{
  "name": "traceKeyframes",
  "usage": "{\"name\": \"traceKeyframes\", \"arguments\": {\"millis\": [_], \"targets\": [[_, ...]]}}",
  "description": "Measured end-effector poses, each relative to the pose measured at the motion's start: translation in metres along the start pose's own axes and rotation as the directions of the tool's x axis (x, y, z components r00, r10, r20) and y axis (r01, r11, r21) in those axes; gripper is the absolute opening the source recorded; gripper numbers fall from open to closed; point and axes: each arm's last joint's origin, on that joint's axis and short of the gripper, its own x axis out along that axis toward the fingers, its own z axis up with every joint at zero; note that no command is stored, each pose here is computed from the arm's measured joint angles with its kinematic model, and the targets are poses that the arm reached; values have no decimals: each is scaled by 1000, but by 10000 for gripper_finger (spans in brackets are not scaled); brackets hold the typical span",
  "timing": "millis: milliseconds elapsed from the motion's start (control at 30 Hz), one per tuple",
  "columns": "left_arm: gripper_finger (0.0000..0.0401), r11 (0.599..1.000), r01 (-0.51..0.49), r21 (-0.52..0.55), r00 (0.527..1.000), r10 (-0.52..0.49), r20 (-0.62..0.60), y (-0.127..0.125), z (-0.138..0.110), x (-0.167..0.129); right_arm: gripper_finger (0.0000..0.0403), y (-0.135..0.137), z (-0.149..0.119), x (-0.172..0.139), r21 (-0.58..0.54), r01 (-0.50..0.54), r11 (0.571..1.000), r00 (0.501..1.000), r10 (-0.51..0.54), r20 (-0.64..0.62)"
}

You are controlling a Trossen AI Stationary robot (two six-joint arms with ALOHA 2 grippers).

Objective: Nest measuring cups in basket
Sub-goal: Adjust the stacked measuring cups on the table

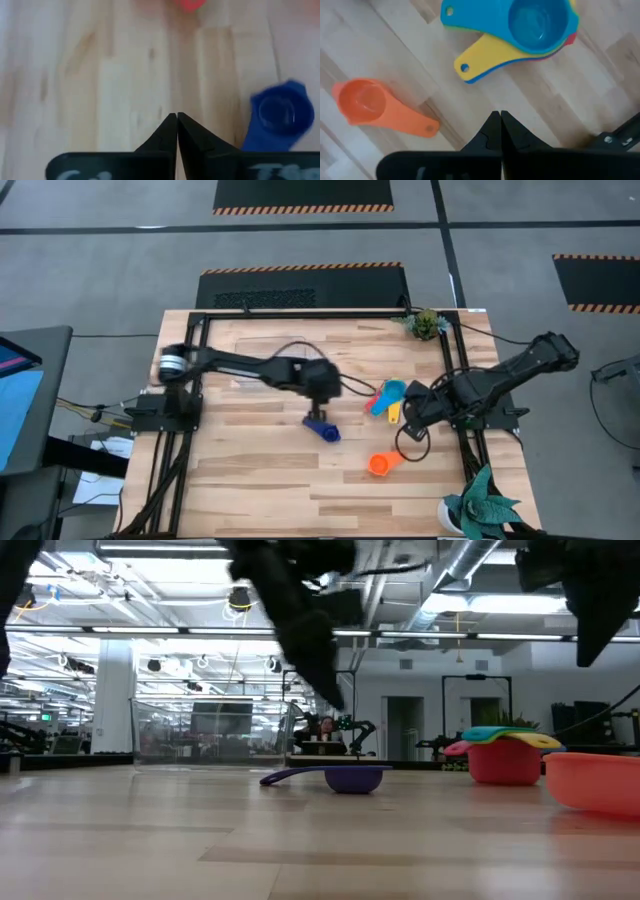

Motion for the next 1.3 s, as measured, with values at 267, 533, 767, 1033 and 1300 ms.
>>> {"name": "traceKeyframes", "arguments": {"millis": [267, 533, 767, 1033, 1300], "targets": [[0, 994, 42, 99, 999, -43, 6, 17, 55, 38, 4, -4, -24, 25, 51, 40, 998, 999, -39, -28], [0, 981, 17, 195, 998, -29, 58, 29, 63, 46, 4, -6, -35, 61, 58, 31, 998, 999, -32, 12], [0, 985, 8, 173, 997, -21, 69, 35, 55, 55, 4, -11, -39, 82, 80, 26, 996, 999, -29, 38], [0, 997, 5, 83, 1000, -6, 13, 32, 53, 52, 3, -31, -36, 85, 212, 191, 958, 979, -201, 26], [0, 999, -25, 28, 996, 27, -88, 25, 63, 9, 3, -41, -22, 90, 385, 234, 893, 959, -277, 58]]}}
